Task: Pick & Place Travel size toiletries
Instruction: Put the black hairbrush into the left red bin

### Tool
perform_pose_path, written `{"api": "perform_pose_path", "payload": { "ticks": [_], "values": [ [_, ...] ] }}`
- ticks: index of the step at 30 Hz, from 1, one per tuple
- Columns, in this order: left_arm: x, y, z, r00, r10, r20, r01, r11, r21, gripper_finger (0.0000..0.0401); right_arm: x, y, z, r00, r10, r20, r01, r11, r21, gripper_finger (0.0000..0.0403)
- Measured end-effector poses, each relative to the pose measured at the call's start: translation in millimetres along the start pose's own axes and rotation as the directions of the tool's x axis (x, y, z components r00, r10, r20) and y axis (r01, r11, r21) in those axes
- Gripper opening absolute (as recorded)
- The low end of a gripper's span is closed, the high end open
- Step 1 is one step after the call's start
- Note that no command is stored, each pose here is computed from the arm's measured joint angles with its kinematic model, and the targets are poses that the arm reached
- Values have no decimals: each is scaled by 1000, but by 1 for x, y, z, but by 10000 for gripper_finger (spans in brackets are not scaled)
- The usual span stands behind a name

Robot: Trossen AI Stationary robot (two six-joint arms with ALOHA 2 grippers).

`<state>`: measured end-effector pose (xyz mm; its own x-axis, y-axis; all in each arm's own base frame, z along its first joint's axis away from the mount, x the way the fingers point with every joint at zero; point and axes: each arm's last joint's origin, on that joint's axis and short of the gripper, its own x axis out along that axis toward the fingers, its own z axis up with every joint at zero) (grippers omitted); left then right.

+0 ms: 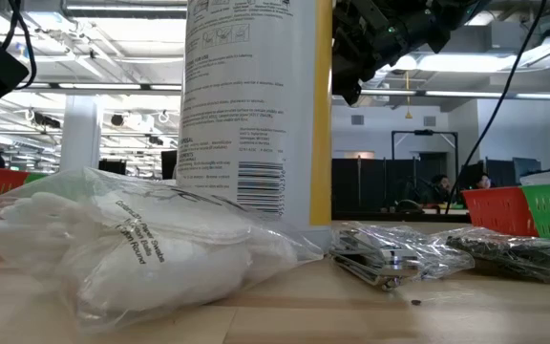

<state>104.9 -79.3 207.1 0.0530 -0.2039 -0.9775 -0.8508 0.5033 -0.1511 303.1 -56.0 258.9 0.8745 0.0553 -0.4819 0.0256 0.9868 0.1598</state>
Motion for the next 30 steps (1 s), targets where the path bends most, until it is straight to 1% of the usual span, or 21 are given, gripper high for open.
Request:
{"api": "perform_pose_path", "payload": {
  "ticks": [7,15,18,25,30],
  "values": [
    [0,0,0,1000,2,1,-2,1000,26,161,0,0,1,1000,1,5,-1,1000,-1,134],
    [0,1,1,1000,0,15,-1,998,60,120,0,0,3,1000,2,26,-2,1000,-6,136],
    [-3,2,2,1000,-18,16,17,998,64,107,0,0,3,1000,2,31,-1,1000,-8,133],
    [-12,8,8,994,-97,57,95,995,33,105,0,0,3,1000,2,31,-2,1000,-8,135],
    [-9,6,9,995,-71,69,69,997,32,103,0,2,3,1000,8,28,-8,1000,-11,137]
  ]
}}
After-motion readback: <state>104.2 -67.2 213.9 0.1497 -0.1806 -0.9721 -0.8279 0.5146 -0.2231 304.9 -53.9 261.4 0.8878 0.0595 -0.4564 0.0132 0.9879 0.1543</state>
